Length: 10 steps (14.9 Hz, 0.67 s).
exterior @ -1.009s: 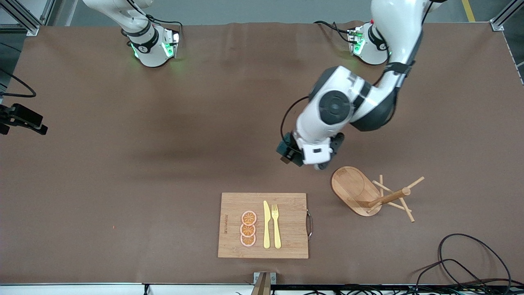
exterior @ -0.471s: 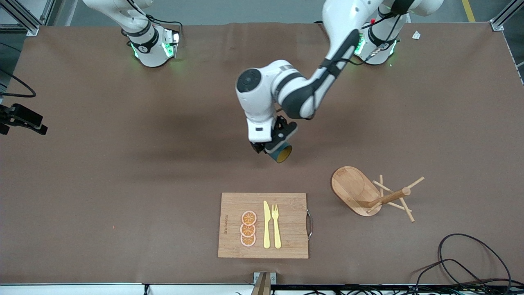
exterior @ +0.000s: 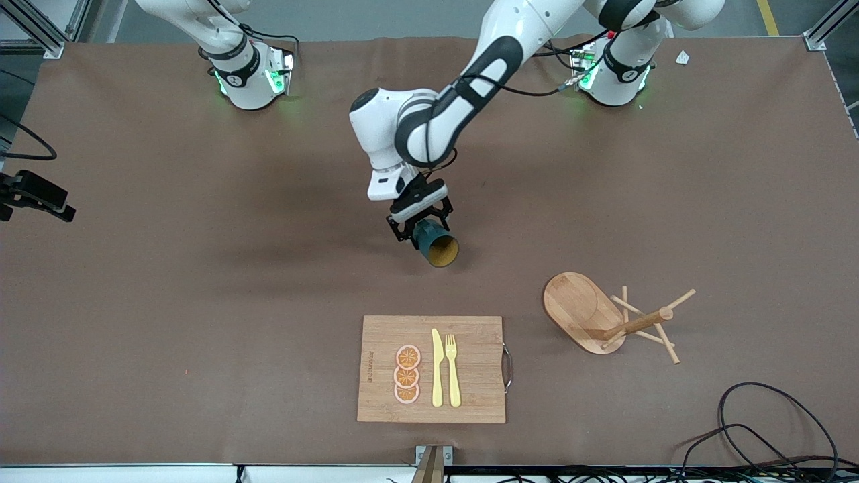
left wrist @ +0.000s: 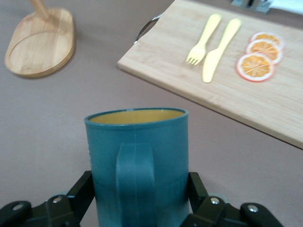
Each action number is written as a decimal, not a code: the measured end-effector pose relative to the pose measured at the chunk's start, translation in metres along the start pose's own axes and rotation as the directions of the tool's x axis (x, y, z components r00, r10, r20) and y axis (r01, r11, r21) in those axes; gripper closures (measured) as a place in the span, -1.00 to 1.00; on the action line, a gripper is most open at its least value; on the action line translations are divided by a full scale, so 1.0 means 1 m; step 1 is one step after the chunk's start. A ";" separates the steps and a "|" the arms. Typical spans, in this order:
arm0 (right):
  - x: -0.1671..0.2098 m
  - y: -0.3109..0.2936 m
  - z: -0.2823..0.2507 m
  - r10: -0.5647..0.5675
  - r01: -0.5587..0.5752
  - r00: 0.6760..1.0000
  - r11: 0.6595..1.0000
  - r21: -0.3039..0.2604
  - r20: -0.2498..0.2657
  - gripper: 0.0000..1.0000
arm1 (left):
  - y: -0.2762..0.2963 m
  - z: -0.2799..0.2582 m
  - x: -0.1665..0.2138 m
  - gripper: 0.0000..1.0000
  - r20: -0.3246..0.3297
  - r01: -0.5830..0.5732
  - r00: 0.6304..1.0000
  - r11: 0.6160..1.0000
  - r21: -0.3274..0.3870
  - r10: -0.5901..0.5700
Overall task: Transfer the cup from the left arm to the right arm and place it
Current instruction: 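Lift the teal mug off the stand and carry it toward table center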
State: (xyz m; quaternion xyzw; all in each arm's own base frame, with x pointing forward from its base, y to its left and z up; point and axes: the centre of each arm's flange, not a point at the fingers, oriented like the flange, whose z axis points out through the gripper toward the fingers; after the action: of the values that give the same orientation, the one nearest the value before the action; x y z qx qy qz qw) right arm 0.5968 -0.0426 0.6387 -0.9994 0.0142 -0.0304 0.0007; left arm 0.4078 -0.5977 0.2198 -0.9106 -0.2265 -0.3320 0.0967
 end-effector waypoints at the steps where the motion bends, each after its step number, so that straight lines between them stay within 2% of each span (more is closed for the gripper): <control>1: 0.000 0.000 0.000 0.000 0.000 1.000 1.000 0.000 0.000 -1.00 | 0.001 0.004 -0.015 -0.69 -0.059 -0.010 0.998 1.000 -0.026 0.009; 4: 0.000 0.000 0.000 0.000 0.000 1.000 1.000 0.000 0.000 -1.00 | 0.003 0.017 -0.058 -0.69 -0.227 -0.062 0.973 0.991 -0.122 0.033; 7: 0.000 0.000 0.000 0.001 -0.001 1.000 1.000 0.000 0.000 -1.00 | 0.003 0.020 -0.082 -0.69 -0.305 -0.104 0.951 0.978 -0.180 0.046; 10: 0.000 0.000 0.000 0.001 -0.001 1.000 1.000 0.000 -0.001 -1.00 | 0.002 0.021 -0.105 -0.69 -0.382 -0.197 0.918 0.956 -0.218 0.102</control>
State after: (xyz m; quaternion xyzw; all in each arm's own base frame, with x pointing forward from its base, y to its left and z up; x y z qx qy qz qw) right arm 0.5969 -0.0430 0.6387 -0.9994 0.0144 -0.0307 0.0006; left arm 0.3490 -0.6289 0.1358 -0.8519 -0.0898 -0.5139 0.0460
